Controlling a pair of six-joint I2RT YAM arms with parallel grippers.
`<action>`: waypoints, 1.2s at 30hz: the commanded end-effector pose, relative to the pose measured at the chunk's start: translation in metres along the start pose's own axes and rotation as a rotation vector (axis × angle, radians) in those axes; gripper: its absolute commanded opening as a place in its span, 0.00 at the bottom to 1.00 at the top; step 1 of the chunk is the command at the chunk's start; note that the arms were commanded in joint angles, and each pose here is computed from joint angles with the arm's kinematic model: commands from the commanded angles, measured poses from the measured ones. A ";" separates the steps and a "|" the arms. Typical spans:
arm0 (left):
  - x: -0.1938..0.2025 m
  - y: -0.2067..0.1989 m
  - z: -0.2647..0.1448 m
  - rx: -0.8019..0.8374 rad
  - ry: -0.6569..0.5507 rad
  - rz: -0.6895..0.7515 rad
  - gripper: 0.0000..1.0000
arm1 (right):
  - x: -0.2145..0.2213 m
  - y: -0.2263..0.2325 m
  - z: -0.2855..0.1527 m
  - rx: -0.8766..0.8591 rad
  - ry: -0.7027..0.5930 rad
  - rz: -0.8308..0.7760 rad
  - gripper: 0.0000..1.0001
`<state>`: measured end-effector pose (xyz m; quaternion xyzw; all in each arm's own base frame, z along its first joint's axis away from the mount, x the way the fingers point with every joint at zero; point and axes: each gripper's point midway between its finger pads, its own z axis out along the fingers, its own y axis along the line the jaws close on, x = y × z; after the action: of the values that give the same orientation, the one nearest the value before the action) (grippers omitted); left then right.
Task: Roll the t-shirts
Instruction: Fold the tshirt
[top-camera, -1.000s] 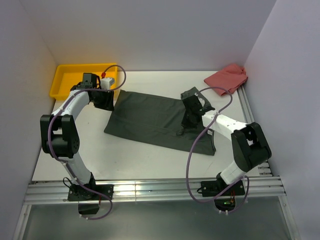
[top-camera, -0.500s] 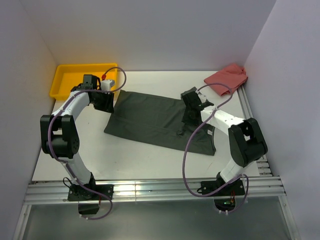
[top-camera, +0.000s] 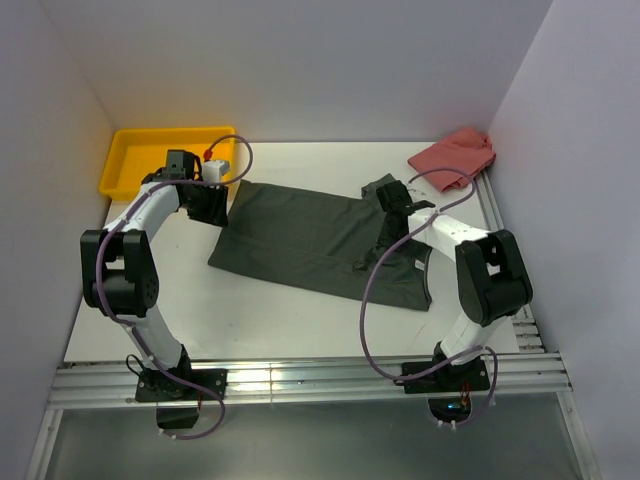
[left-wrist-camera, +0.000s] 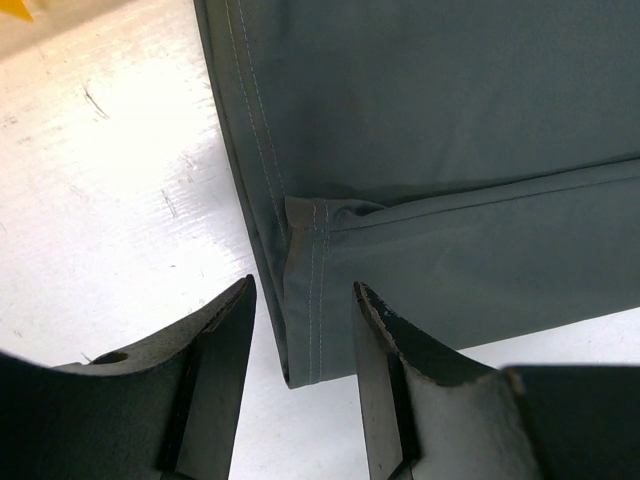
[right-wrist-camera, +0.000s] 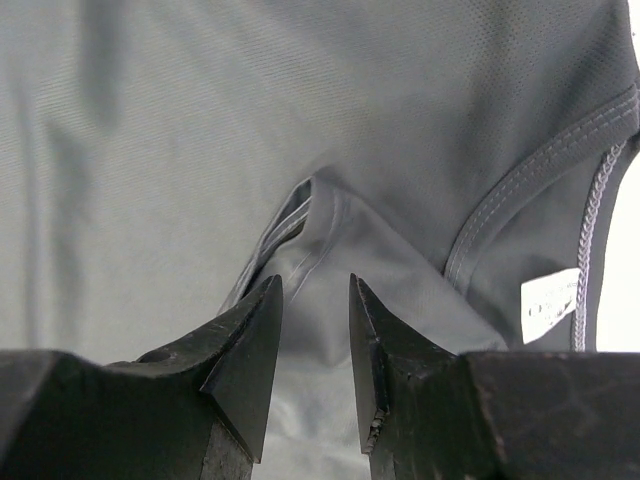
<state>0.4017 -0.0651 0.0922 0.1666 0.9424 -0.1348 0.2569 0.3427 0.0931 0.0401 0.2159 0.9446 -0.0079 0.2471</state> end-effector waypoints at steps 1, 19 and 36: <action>-0.007 -0.005 -0.011 0.001 -0.038 0.034 0.49 | -0.014 0.002 0.007 0.007 -0.015 0.001 0.40; -0.002 -0.004 -0.007 -0.002 -0.030 0.036 0.48 | -0.027 -0.012 0.017 0.055 -0.044 0.041 0.00; 0.002 0.002 0.001 -0.024 -0.028 0.041 0.49 | -0.066 -0.032 0.004 0.058 -0.095 0.109 0.00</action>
<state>0.3910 -0.0619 0.0750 0.1714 0.9465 -0.1291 0.2412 0.3615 0.0422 0.0346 0.2731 0.9298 -0.0339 0.2443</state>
